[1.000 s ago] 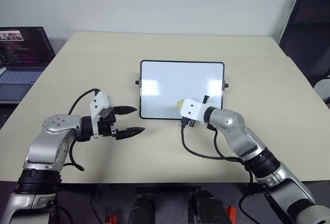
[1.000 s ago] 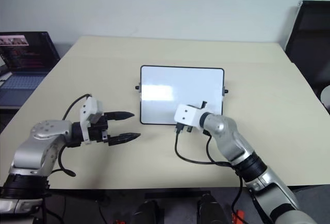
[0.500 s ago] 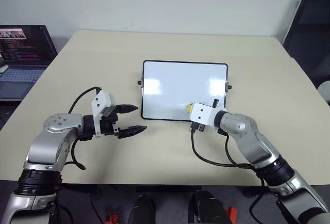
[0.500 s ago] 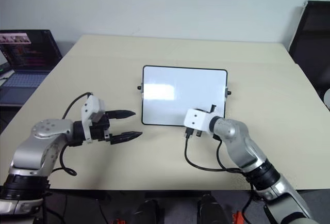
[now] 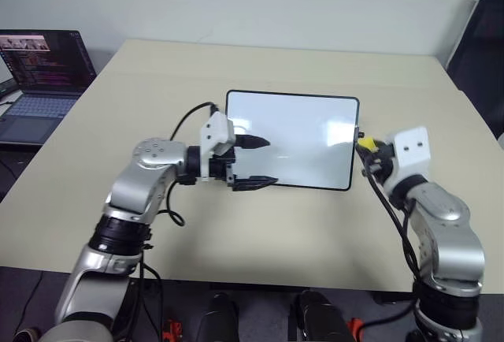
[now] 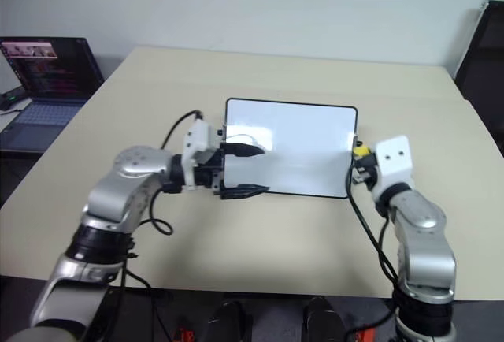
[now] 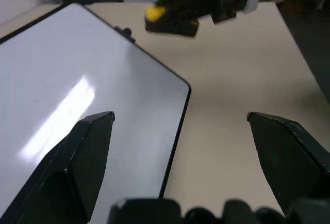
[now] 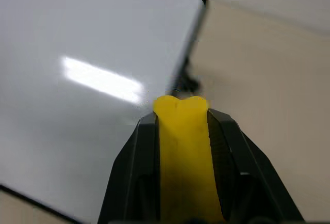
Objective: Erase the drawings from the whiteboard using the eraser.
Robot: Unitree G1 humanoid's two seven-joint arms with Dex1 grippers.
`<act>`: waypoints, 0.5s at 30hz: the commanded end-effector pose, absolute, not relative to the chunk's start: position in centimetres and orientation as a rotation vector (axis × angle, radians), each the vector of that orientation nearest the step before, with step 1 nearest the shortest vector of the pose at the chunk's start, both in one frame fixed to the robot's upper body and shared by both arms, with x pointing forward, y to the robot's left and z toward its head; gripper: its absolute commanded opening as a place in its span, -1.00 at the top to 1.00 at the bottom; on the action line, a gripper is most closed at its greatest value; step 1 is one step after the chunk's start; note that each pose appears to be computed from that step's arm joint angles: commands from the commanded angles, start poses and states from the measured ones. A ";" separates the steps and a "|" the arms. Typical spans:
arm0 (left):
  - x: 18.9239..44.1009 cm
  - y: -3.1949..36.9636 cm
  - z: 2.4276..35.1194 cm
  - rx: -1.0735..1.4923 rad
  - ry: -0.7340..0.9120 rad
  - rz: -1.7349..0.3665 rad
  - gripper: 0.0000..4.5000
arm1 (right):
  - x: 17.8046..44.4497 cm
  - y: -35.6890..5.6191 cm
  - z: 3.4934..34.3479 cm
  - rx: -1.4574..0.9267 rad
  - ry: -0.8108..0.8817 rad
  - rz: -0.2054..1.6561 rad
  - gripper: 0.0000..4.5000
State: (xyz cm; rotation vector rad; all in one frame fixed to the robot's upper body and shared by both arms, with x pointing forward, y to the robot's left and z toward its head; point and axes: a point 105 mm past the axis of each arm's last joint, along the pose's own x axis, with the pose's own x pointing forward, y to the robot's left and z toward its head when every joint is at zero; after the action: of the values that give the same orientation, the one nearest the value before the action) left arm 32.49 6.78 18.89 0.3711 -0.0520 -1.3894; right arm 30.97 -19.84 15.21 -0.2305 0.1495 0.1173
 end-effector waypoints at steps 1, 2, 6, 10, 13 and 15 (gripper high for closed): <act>32.4 4.2 19.9 0.460 -0.130 -1.461 -1.00 | 30.1 -20.5 16.2 -0.197 0.111 0.076 0.57; 32.4 3.6 19.7 0.477 -0.133 -1.483 -1.00 | 30.0 -20.6 15.7 -0.200 0.126 0.083 0.57; 32.3 1.3 19.3 0.526 -0.173 -1.541 -1.00 | 30.4 -20.7 14.4 -0.161 0.163 0.074 0.57; 31.8 -0.5 19.3 0.548 -0.218 -1.587 -1.00 | 31.5 -21.5 13.4 -0.140 0.189 0.050 0.57; 31.7 -1.1 19.4 0.558 -0.239 -1.596 -1.00 | 32.2 -22.1 13.3 -0.135 0.184 0.036 0.57; 31.5 -1.7 19.6 0.554 -0.255 -1.602 -1.00 | 32.7 -22.7 13.0 -0.142 0.185 0.019 0.57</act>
State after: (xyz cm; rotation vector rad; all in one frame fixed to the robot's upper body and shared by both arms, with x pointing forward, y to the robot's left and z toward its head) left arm 31.83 -0.97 18.44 0.5290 -0.1955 -1.5923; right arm 32.19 -21.83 11.55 -0.1288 0.2510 0.0453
